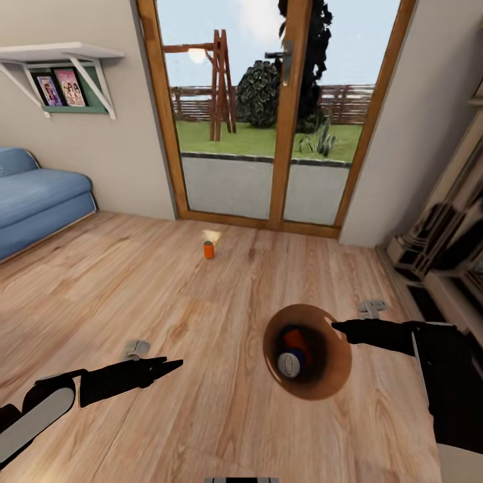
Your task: Put the three can of soda from the living room inside the tash can in the kitchen.
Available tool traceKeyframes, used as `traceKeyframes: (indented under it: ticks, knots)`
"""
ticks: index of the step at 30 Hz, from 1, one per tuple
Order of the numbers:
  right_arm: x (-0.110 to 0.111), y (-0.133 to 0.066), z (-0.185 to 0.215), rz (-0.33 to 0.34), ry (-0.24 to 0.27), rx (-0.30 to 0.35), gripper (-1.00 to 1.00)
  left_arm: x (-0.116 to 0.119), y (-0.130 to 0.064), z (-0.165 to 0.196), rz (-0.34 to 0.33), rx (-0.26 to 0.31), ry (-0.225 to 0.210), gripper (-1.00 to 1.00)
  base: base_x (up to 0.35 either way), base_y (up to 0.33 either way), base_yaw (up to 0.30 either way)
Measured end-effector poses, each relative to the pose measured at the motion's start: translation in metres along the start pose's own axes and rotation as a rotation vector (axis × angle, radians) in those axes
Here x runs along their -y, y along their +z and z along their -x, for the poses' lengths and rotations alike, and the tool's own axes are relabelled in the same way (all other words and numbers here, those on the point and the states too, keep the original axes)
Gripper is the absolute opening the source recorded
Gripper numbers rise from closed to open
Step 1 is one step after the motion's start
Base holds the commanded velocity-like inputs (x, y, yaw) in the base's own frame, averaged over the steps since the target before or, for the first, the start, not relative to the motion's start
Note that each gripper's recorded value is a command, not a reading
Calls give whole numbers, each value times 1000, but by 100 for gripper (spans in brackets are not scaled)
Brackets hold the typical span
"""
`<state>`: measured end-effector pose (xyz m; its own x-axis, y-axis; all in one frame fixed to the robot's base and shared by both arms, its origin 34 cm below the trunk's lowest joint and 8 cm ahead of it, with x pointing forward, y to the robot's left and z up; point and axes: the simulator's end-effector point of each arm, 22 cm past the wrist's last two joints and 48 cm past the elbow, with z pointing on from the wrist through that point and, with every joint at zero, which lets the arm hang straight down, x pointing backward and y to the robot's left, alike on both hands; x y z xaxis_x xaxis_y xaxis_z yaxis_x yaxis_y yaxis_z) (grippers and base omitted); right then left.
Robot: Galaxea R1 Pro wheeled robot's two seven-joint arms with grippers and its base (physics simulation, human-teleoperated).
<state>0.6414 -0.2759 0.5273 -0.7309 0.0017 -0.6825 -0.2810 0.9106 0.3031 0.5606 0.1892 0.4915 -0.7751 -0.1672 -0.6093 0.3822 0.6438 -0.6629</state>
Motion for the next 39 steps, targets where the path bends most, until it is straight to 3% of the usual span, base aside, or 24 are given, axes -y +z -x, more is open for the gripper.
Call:
traceKeyframes:
  ticks: [39]
  knots:
    - [0,0,0,-1,-1,0,-100,0,0,1,0,5,0,100,338,0,0]
